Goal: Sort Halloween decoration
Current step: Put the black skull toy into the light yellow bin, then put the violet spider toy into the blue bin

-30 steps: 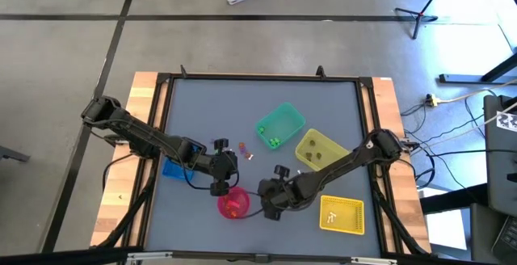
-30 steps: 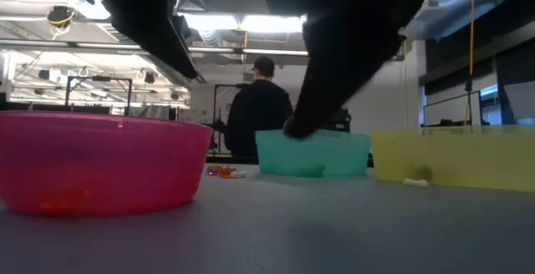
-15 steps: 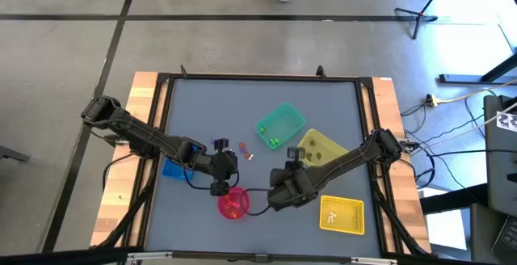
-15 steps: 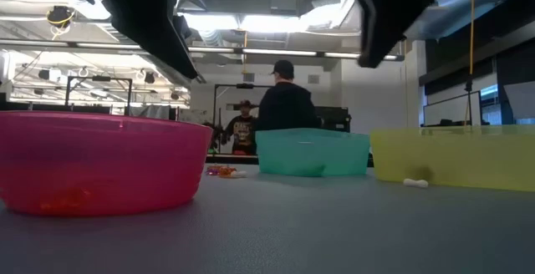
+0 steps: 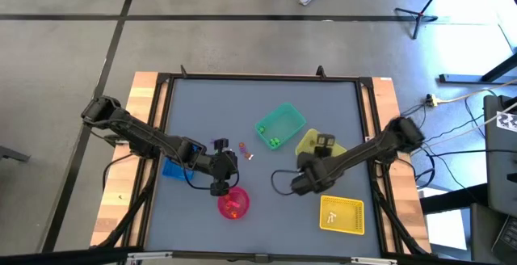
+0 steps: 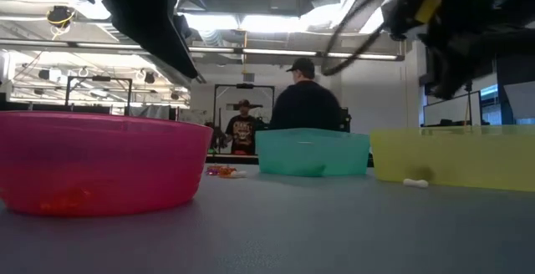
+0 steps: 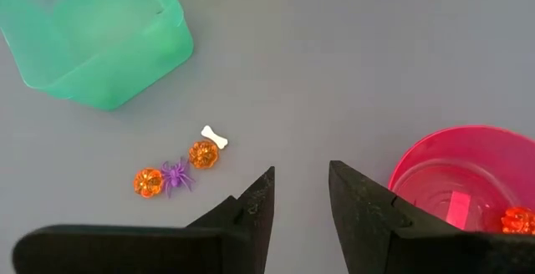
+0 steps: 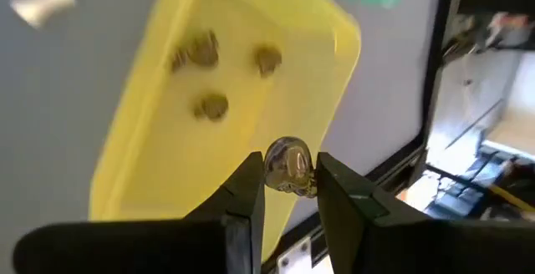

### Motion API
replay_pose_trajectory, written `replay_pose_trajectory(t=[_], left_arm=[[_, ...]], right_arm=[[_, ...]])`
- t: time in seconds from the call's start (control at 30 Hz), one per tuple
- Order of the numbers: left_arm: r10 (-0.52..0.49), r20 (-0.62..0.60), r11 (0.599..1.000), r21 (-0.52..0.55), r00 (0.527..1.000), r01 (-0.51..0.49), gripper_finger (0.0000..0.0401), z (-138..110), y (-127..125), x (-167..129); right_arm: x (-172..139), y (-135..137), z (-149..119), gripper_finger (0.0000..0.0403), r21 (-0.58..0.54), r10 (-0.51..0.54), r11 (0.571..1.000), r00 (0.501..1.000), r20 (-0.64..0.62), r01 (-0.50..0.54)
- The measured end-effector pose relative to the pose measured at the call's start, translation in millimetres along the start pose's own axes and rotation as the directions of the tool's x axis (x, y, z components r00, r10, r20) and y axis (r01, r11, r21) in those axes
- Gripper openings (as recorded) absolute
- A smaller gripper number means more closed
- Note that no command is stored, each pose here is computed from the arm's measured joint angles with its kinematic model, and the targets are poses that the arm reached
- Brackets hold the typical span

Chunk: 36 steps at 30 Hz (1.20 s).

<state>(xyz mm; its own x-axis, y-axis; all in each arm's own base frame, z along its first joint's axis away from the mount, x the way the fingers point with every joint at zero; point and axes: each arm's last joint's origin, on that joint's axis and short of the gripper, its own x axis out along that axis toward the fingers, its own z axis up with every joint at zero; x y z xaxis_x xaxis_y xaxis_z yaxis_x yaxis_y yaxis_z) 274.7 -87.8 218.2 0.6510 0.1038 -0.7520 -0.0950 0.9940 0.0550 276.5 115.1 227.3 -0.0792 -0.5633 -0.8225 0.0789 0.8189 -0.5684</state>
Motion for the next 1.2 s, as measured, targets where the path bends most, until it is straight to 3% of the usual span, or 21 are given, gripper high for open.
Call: replay_pose_trajectory(t=[0.17, 0.53, 0.83, 1.1, 1.2], left_arm=[[-0.001, 0.004, 1.0, -0.001, 1.0, 0.001, 0.0098, 0, 0, 0], [0.007, 0.012, 1.0, -0.002, 1.0, -0.007, 0.0098, 1, 0, 0], [0.01, 0.011, 1.0, -0.013, 1.0, -0.01, 0.0099, 1, 1, 0], [0.06, 0.0, 0.984, -0.166, 0.998, -0.059, 0.011, 6, 21, 6], [0.147, 0.0, 0.958, -0.247, 0.989, -0.142, 0.013, 8, 34, 11]], right_arm=[[10, -10, -24, 0.0082, 0.041, 0.057, 0.998, 0.997, -0.05, -0.055], [9, -10, -23, 0.0101, 0.029, 0.054, 0.998, 0.998, -0.013, -0.053], [9, -10, -23, 0.0167, 0.027, 0.051, 0.998, 0.999, -0.01, -0.05], [9, -9, -21, 0.0217, 0.037, 0.06, 0.998, 0.998, 0.009, -0.06], [9, -8, -20, 0.0222, 0.043, 0.066, 0.997, 0.998, 0.019, -0.067]])
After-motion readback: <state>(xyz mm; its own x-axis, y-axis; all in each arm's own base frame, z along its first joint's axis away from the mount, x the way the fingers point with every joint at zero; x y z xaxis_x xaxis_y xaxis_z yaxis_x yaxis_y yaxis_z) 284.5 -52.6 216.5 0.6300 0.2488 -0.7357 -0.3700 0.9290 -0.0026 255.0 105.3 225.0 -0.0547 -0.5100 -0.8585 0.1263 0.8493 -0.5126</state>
